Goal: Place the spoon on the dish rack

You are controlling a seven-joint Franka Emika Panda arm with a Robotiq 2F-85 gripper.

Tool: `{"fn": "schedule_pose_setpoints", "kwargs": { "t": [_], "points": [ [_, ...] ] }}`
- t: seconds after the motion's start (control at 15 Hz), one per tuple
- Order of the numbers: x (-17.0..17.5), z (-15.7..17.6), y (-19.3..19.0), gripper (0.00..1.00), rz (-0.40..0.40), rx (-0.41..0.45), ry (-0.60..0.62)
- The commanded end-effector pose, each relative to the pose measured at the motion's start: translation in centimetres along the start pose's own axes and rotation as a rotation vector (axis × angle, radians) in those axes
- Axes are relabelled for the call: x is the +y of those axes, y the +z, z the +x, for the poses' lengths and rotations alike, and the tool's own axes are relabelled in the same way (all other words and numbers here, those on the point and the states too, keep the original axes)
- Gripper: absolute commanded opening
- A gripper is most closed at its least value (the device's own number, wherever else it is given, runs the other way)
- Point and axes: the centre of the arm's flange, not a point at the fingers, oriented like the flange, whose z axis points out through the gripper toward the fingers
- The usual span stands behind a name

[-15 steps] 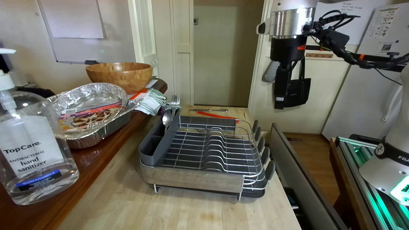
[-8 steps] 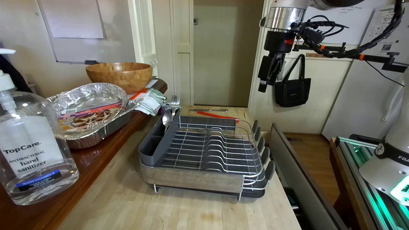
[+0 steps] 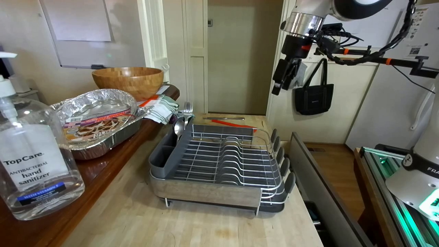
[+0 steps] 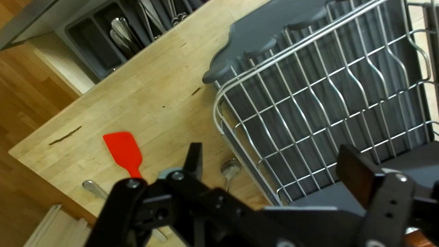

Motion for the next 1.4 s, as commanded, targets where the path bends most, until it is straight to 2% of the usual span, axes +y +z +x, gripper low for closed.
{"fn": "schedule_pose_setpoints", "kwargs": {
  "t": [0.0,0.27,0.6,0.87,1.2,1.33],
  "points": [
    [-0.1,0.0,0.0,1.0,0.0,0.0,-0.003],
    [0.1,0.3,0.1,1.0,-0.011,-0.002,0.005],
    [5.0,5.0,1.0,1.0,0.0,0.033,0.164],
    [7.9,8.0,2.3,1.0,0.021,0.071,0.214],
    [8.5,11.0,4.8,1.0,0.023,0.087,0.21],
    [8.3,11.6,5.3,1.0,0.011,0.06,0.213]
  ]
}}
